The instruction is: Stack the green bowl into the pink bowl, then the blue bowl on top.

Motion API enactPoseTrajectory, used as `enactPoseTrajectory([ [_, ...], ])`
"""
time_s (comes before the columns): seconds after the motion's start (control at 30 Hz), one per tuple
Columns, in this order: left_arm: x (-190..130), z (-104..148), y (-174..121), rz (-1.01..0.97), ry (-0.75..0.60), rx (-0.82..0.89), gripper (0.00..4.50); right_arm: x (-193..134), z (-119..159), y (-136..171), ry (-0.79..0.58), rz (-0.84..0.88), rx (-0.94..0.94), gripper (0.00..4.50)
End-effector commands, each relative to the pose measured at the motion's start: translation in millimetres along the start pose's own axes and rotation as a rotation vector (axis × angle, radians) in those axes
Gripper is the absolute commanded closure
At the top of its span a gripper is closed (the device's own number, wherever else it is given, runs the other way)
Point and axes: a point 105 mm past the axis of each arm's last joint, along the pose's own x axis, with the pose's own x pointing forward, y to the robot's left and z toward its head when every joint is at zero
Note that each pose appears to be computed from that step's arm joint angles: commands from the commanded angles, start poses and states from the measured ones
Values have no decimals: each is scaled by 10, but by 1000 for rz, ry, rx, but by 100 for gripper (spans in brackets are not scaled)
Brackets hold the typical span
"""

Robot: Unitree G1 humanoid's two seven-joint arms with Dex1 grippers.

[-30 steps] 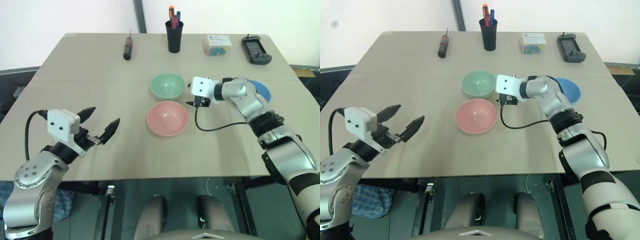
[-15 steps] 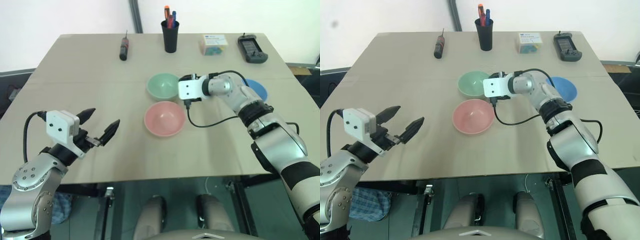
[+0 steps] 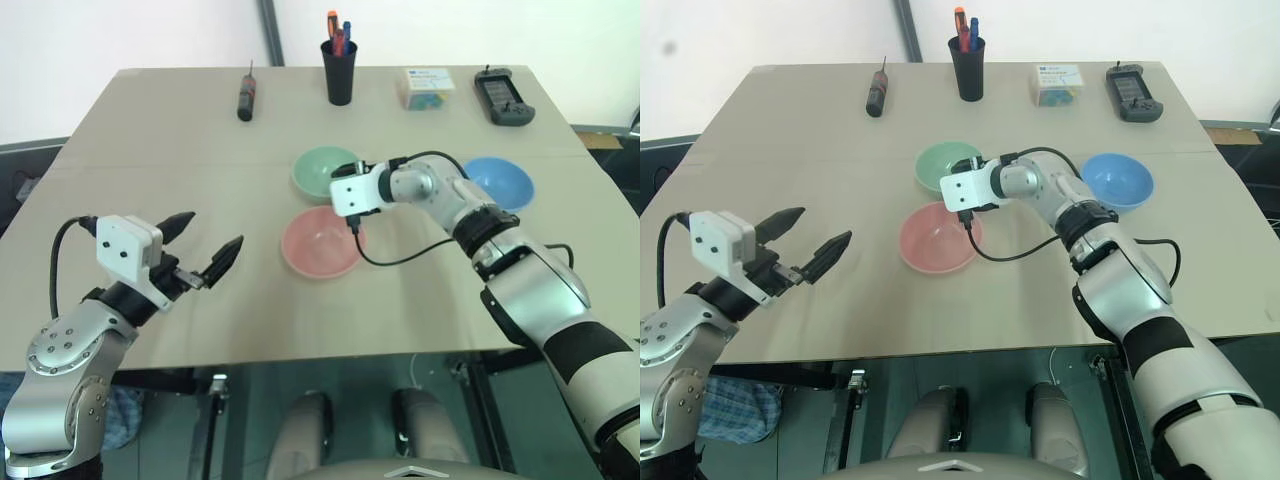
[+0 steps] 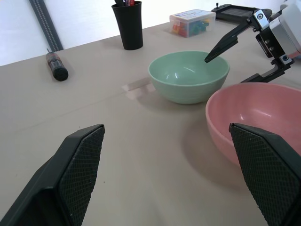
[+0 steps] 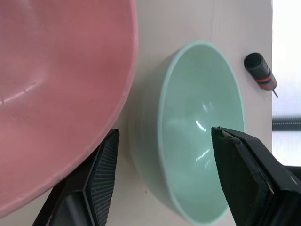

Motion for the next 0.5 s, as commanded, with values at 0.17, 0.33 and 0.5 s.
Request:
enactPoseTrajectory([
  [0.17, 34, 96, -11, -19, -25, 25, 2, -23, 80, -152, -14, -39, -35, 121],
  [0.33, 58, 95, -25, -26, -29, 24, 0, -22, 44, -134, -2, -34, -27, 212],
  [0.5, 77, 90, -37, -31, -31, 23, 0, -34, 4, -129, 12, -35, -30, 425],
])
